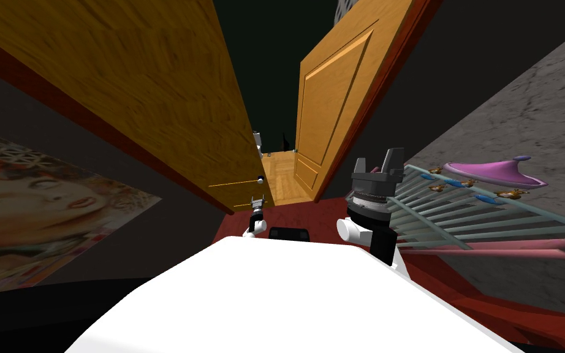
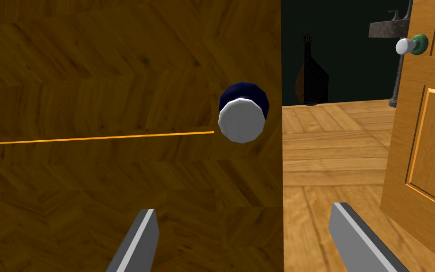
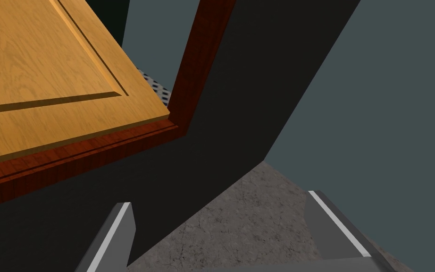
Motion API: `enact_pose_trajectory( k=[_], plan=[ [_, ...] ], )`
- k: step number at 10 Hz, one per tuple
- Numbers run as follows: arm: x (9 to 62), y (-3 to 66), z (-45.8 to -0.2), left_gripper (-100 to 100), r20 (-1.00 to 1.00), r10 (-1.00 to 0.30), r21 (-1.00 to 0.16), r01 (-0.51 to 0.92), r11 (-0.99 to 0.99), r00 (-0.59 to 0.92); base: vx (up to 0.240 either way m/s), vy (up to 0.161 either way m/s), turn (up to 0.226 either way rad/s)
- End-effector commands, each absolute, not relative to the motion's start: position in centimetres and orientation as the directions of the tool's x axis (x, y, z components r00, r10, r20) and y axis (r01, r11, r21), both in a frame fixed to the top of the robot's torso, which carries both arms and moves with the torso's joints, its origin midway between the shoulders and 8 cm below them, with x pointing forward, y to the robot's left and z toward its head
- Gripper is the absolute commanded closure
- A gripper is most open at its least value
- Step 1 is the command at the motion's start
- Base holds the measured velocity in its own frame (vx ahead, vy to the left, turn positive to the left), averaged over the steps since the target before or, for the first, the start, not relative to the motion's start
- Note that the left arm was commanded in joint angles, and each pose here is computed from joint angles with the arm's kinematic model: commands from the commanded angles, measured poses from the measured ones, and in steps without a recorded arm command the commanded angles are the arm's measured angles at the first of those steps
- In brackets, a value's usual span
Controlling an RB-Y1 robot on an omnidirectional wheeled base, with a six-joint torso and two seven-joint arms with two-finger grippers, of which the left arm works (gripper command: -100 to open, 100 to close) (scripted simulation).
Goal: Push the door open
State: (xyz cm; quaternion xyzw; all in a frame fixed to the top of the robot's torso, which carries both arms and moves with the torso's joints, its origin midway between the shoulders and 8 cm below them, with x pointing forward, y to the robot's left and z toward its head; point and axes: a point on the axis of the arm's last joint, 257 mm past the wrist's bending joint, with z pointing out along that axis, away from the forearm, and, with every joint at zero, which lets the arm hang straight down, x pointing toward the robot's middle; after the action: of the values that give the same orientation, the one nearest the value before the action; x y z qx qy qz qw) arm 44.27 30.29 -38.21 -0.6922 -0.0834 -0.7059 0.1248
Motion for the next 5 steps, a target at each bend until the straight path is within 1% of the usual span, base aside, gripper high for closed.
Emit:
enact_pose_trajectory(
  k=[1,2,4,5],
  plan=[
    [44.27,30.27,-38.21,-100,0.998,-0.061,-0.055,0.292,-0.955,-0.011,-0.007,-0.008,-0.025],
    [44.27,30.27,-38.21,-100,0.998,-0.061,-0.055,0.292,-0.955,-0.011,0.013,0.014,0.044],
    [44.27,30.27,-38.21,-100,0.998,-0.061,-0.055,0.292,-0.955,-0.011,-0.005,-0.005,-0.017],
    [44.29,29.43,-38.57,-100,0.999,-0.042,-0.038,0.267,-0.963,-0.007,0.029,0.028,0.089]
  ],
)
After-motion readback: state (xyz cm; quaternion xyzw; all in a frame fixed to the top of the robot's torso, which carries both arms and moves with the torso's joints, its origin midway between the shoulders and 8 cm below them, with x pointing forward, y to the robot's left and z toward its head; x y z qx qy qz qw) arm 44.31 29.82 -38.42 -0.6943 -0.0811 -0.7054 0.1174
